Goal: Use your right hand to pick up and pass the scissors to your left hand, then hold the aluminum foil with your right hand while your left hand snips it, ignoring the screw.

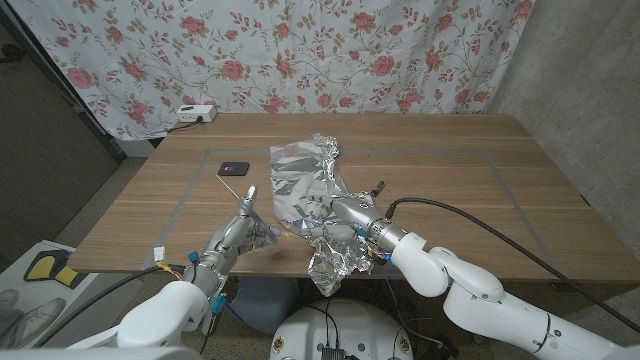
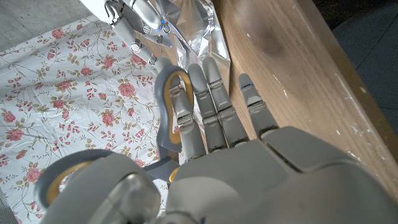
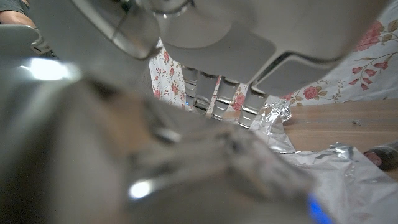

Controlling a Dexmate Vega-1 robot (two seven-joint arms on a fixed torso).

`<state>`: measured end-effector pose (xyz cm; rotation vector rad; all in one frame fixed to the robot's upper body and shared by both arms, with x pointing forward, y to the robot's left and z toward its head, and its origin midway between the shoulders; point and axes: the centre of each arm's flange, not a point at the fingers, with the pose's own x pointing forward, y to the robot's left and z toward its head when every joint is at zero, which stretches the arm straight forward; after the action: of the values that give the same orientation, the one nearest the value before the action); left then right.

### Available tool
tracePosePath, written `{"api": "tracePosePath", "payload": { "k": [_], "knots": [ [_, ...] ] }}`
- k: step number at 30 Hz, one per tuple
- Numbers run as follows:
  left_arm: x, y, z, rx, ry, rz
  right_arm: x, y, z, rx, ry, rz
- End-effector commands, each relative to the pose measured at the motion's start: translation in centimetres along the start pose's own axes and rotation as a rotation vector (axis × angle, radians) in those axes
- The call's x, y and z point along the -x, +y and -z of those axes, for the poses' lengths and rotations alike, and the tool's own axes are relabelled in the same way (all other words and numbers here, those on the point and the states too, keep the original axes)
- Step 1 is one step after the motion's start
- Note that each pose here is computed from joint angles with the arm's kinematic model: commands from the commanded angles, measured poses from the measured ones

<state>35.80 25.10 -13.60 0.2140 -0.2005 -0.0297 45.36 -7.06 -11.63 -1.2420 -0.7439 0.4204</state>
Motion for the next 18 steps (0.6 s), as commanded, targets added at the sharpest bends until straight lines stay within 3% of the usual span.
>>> {"api": "tracePosePath", "payload": {
  "k": [1,18],
  "knots": [
    [0.07,0.04,0.07,0.006,-0.003,-0.006,-0.31,0.73,-0.49,0.096,-0.006,0.001],
    [-0.05,-0.08,-0.1,0.004,-0.011,0.002,-0.05,1.42,-0.09,0.191,0.019,-0.016]
  ]
}}
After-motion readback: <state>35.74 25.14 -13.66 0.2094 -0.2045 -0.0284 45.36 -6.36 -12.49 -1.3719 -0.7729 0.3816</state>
